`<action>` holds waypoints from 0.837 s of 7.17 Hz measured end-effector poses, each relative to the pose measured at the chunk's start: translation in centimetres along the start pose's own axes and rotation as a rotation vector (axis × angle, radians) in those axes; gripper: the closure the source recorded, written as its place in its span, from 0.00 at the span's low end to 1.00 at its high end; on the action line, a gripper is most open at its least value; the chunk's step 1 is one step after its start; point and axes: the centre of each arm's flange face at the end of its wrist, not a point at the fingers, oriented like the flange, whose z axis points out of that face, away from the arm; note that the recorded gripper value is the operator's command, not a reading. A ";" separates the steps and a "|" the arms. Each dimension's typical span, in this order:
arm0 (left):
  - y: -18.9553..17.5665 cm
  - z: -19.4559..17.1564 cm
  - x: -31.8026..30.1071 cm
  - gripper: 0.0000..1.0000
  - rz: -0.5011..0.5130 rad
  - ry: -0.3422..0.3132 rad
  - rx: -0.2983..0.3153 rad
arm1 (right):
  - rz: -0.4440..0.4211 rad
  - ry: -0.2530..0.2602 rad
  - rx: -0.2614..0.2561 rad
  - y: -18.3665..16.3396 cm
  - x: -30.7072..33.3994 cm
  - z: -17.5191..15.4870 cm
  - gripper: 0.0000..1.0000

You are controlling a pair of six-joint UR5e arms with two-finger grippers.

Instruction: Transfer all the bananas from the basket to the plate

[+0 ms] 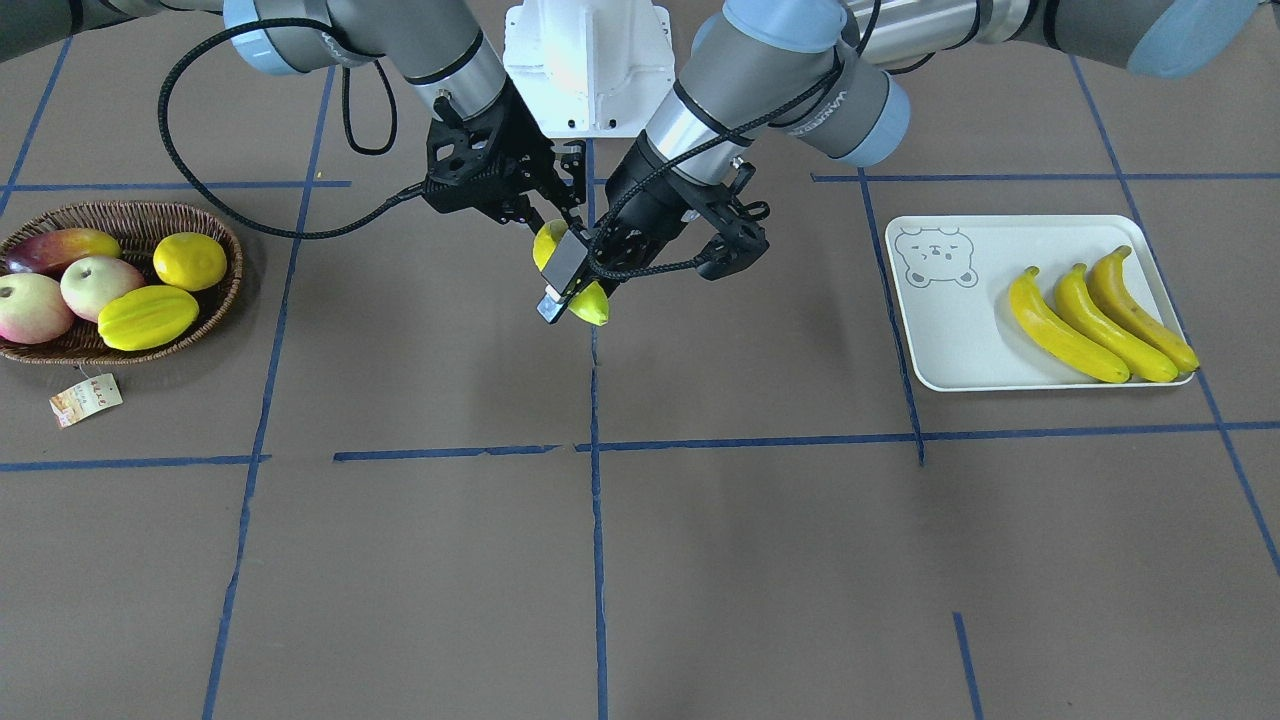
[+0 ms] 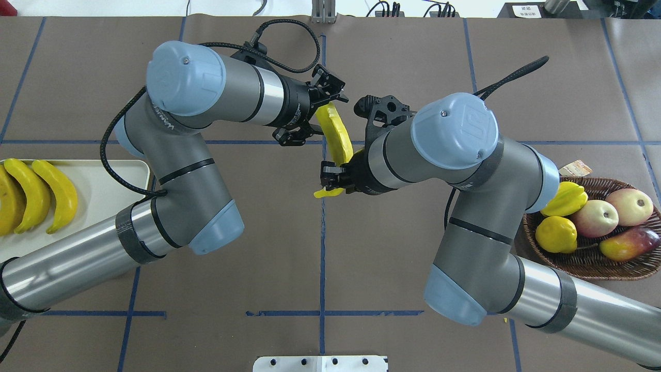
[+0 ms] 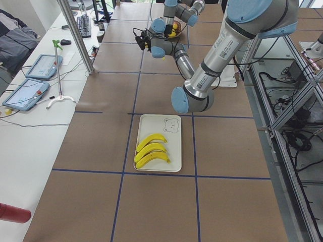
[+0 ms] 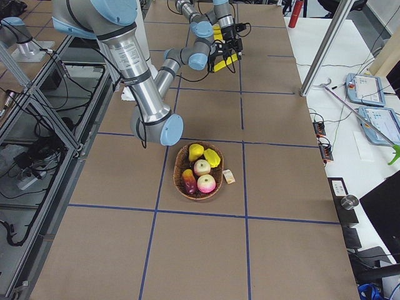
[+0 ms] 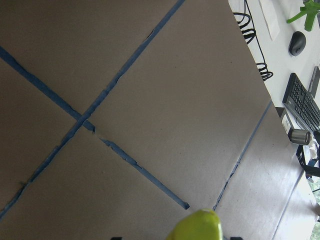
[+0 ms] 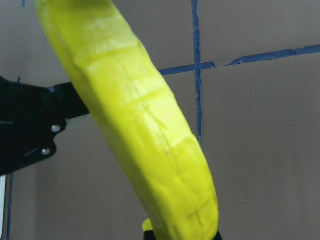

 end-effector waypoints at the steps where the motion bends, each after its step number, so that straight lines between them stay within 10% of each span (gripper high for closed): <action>1: 0.1 0.0 0.0 0.54 0.000 0.000 -0.001 | -0.001 0.000 0.000 0.0 0.0 0.0 0.99; 2: 0.1 0.0 0.0 0.85 0.000 0.000 -0.002 | -0.001 0.000 0.000 0.0 0.0 0.0 0.96; 3: 0.1 0.0 0.0 1.00 0.000 0.000 -0.003 | -0.001 -0.001 0.000 0.0 0.0 0.0 0.63; 4: 0.1 -0.1 0.0 1.00 0.001 0.001 -0.003 | -0.002 -0.002 -0.001 0.0 0.0 -0.1 0.01; 6: 0.2 -0.2 -0.1 1.00 0.004 0.003 -0.005 | -0.009 -0.006 0.001 0.0 0.0 -0.2 0.00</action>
